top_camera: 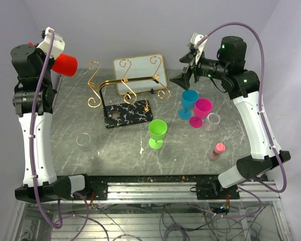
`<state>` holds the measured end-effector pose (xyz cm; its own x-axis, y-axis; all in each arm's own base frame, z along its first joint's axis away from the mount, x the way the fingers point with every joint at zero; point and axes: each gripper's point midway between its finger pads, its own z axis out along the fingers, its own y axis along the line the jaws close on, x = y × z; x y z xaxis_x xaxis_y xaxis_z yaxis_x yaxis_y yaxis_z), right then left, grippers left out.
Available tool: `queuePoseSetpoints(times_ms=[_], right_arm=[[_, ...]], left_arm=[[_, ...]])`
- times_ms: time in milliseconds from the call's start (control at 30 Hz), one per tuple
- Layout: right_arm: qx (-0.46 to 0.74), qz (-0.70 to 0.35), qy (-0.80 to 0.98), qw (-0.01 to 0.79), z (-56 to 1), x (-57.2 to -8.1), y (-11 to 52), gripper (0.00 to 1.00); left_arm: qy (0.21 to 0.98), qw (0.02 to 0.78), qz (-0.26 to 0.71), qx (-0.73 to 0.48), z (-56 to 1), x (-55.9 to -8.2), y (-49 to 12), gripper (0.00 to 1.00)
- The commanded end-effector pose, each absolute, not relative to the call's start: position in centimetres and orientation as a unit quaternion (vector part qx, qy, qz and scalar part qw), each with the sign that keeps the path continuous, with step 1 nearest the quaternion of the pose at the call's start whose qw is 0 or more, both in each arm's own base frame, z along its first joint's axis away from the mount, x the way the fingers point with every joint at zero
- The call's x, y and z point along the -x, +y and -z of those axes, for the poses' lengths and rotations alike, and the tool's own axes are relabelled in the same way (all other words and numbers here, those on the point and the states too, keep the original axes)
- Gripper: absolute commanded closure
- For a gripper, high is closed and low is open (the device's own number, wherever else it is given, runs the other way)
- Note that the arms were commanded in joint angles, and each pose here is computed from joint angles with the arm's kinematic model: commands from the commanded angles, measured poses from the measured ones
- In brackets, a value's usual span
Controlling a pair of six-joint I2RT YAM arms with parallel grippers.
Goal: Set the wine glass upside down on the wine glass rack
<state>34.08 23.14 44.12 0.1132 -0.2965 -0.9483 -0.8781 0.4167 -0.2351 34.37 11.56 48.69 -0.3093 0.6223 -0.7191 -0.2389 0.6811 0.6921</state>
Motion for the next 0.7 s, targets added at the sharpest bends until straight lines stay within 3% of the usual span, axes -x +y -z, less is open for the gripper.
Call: queuePoseSetpoints(times_ms=[0,233,667], right_arm=[[0.480,-0.253,0.615,0.571,-43.7,-33.8,22.7,0.06],[0.472,-0.248,0.618,0.578,-43.8,-33.6,21.6,0.06],[0.438,-0.268,0.626,0.586,-43.3,-33.4,18.7,0.05]], left_arm=[[0.710,0.516,-0.436,-0.198,-47.7,-35.2,12.4,0.93],[0.686,0.403,-0.501,-0.341,-42.6,-39.2,10.8,0.93],[0.616,0.400,-0.441,-0.516,-38.1,-44.4,2.8,0.93]])
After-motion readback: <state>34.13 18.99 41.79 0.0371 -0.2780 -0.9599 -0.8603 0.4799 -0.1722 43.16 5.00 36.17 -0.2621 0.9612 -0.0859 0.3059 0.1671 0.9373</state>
